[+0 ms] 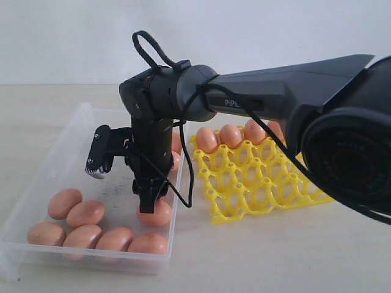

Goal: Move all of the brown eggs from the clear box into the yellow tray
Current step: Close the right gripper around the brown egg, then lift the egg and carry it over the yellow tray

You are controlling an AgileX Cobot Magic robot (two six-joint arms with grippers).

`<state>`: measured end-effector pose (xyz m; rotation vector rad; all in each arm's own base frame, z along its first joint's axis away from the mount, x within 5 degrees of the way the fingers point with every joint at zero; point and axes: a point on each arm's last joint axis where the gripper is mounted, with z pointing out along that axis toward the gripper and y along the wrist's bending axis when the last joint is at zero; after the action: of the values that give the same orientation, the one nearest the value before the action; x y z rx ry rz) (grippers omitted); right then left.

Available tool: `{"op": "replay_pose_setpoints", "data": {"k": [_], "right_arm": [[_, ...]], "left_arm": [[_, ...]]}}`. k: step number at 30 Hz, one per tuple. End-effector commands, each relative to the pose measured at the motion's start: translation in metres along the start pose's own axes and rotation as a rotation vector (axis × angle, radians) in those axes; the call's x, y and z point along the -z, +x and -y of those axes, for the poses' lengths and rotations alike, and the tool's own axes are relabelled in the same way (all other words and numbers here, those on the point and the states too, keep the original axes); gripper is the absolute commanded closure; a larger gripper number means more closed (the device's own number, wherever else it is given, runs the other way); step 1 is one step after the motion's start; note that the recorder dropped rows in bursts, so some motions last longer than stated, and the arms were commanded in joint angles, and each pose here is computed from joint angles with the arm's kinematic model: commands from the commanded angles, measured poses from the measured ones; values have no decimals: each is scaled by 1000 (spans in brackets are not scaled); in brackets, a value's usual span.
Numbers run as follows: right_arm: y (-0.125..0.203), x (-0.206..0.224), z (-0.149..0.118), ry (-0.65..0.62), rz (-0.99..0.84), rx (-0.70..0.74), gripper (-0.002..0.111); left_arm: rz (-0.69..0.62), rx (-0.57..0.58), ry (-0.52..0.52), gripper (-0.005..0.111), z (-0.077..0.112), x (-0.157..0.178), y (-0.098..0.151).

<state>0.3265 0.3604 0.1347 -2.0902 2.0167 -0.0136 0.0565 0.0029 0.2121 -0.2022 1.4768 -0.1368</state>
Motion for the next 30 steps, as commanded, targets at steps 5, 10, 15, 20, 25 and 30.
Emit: {"op": "replay_pose_setpoints", "data": {"k": [5,10,15,20,25,30], "right_arm": [[-5,-4,2,11,68,-134,108],[-11,5,10,-19,220,-298,108],[-15,21,16,-108,394,-353,108],[-20,34,17,-115,462,-389,108],[-30,55,18,-144,587,-425,108],[-34,72,23,-112,666,-464,108]], "left_arm": [[4,-1,5,103,0,0,-1],[4,-1,5,103,0,0,-1],[4,-1,5,103,0,0,-1],[4,-1,5,103,0,0,-1],[4,-1,5,103,0,0,-1],[4,-1,5,103,0,0,-1]]}}
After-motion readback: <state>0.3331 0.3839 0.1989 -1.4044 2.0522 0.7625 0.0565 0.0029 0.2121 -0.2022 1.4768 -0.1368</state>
